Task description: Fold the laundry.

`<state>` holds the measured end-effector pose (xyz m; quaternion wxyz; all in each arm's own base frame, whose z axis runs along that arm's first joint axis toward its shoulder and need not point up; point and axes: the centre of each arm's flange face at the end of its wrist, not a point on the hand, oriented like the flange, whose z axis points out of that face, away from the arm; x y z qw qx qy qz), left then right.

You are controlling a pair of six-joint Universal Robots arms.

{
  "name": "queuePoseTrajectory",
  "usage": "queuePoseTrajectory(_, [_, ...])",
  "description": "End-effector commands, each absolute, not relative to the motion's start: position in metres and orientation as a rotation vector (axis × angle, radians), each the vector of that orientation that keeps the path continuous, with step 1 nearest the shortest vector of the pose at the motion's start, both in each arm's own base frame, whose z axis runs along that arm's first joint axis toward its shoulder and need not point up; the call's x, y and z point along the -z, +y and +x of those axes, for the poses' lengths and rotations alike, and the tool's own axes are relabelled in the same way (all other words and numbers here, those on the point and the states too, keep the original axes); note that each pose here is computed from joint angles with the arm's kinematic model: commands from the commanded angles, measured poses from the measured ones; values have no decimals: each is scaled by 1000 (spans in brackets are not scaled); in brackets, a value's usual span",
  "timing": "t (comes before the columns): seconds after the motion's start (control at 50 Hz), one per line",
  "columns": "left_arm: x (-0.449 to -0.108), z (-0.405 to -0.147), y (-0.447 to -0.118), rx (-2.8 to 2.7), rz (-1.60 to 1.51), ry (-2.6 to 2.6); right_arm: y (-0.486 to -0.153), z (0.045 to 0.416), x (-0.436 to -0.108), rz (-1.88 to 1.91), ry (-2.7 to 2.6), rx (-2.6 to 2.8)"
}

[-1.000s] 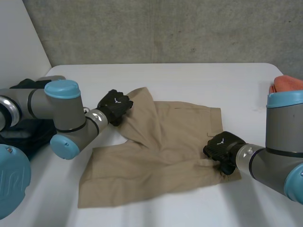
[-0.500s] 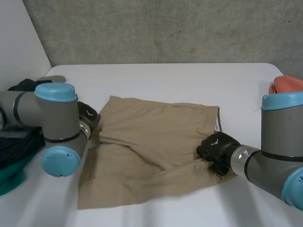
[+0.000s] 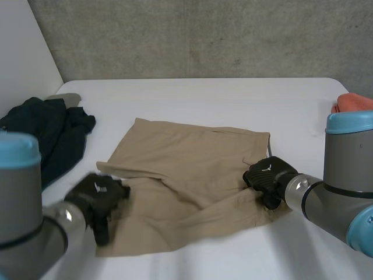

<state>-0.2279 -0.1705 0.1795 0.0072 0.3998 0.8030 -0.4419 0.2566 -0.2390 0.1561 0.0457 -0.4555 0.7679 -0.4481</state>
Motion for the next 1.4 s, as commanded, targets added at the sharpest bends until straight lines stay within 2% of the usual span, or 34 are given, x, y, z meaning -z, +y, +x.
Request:
queuePoseTrajectory(0.02, [-160,-230,-165,1447,1237,2574,-234,258,-156,-1404,2337,1351])
queuePoseTrajectory(0.16, [-139,-237,-192,1510,1149,2508,-231,257,-159,-1404,2336,1348])
queuePoseTrajectory(0.28, [-130,-239,-186,1437,1183,2539,-233,255,-164,-1392,2333,1371])
queuePoseTrajectory(0.38, [-143,-237,-185,1480,1146,2514,-234,251,-166,-1380,2343,1376])
queuePoseTrajectory(0.52, [-173,-223,-150,1450,1157,2516,-220,237,-173,-1415,2398,1289])
queuePoseTrajectory(0.58, [-176,-217,-137,1398,1197,2532,-210,231,-176,-1483,2406,1228])
queuePoseTrajectory(0.68, [-173,-205,-107,1191,1397,2513,-171,213,-171,-1741,2399,924])
queuePoseTrajectory(0.76, [-176,-204,-102,1141,1492,2447,-163,208,-172,-1887,2334,843])
queuePoseTrajectory(0.9, [-197,-222,-147,1442,1361,2360,-191,229,-178,-1696,2340,1135])
queuePoseTrajectory(1.08, [-219,-273,-240,1902,1188,2152,-269,250,-189,-1330,2357,1647])
queuePoseTrajectory(1.22, [-197,-306,-308,2080,1058,2004,-324,262,-186,-1172,2271,2054])
queuePoseTrajectory(1.3, [-181,-314,-335,2093,962,1972,-352,273,-174,-1112,2173,2223])
queuePoseTrajectory(1.4, [-169,-334,-341,2125,977,1959,-370,288,-143,-1121,2121,2256])
